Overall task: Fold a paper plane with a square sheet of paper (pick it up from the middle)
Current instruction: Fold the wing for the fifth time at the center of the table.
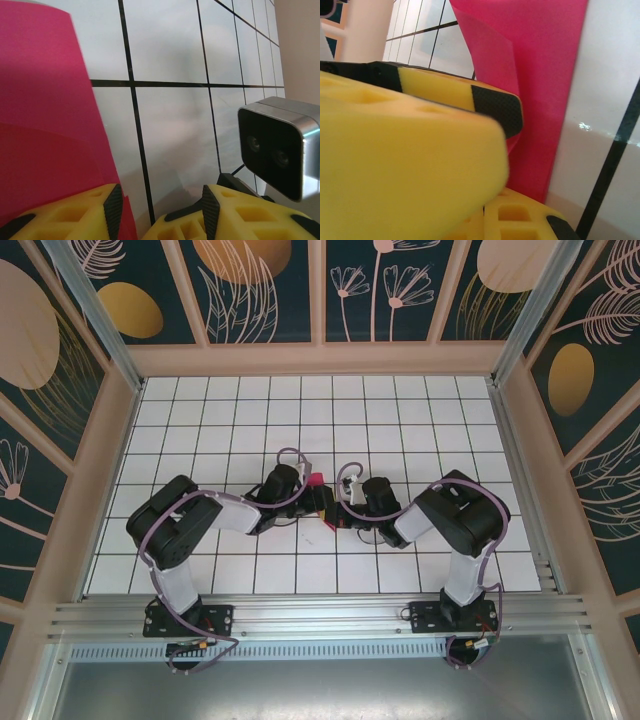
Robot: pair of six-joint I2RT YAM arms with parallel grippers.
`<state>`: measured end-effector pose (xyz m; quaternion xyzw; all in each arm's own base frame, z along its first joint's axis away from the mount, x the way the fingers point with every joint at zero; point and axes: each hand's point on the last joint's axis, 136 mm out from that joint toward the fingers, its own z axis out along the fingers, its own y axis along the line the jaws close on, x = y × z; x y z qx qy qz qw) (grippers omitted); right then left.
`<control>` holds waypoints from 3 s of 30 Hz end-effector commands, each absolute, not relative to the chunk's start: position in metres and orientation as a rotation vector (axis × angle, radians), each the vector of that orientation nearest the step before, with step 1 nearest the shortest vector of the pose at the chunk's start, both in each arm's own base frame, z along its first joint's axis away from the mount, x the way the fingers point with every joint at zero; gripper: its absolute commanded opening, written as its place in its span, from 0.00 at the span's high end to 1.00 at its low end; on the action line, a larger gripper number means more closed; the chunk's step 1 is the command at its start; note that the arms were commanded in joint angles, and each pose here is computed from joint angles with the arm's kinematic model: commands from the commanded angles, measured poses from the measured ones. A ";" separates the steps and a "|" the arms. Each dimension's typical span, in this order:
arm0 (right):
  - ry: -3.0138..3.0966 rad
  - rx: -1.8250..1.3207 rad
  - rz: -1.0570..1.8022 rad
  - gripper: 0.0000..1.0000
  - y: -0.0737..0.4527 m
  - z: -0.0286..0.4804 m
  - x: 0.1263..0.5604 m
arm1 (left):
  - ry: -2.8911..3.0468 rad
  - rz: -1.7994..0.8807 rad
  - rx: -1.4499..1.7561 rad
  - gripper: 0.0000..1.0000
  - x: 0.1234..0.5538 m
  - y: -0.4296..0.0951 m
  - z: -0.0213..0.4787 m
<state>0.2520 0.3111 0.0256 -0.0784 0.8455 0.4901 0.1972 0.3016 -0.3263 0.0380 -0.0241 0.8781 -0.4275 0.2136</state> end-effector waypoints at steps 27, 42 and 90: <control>2.650 -0.009 1.173 0.74 0.283 0.018 0.235 | 2.524 -1.159 -0.036 0.52 0.295 -0.328 0.016; 2.843 -0.011 0.734 0.89 0.255 -0.020 0.231 | 2.543 -1.167 -0.038 0.52 0.293 -0.329 0.012; 2.740 0.123 1.217 1.00 0.272 0.011 0.219 | 2.571 -1.159 -0.002 0.52 0.292 -0.332 0.011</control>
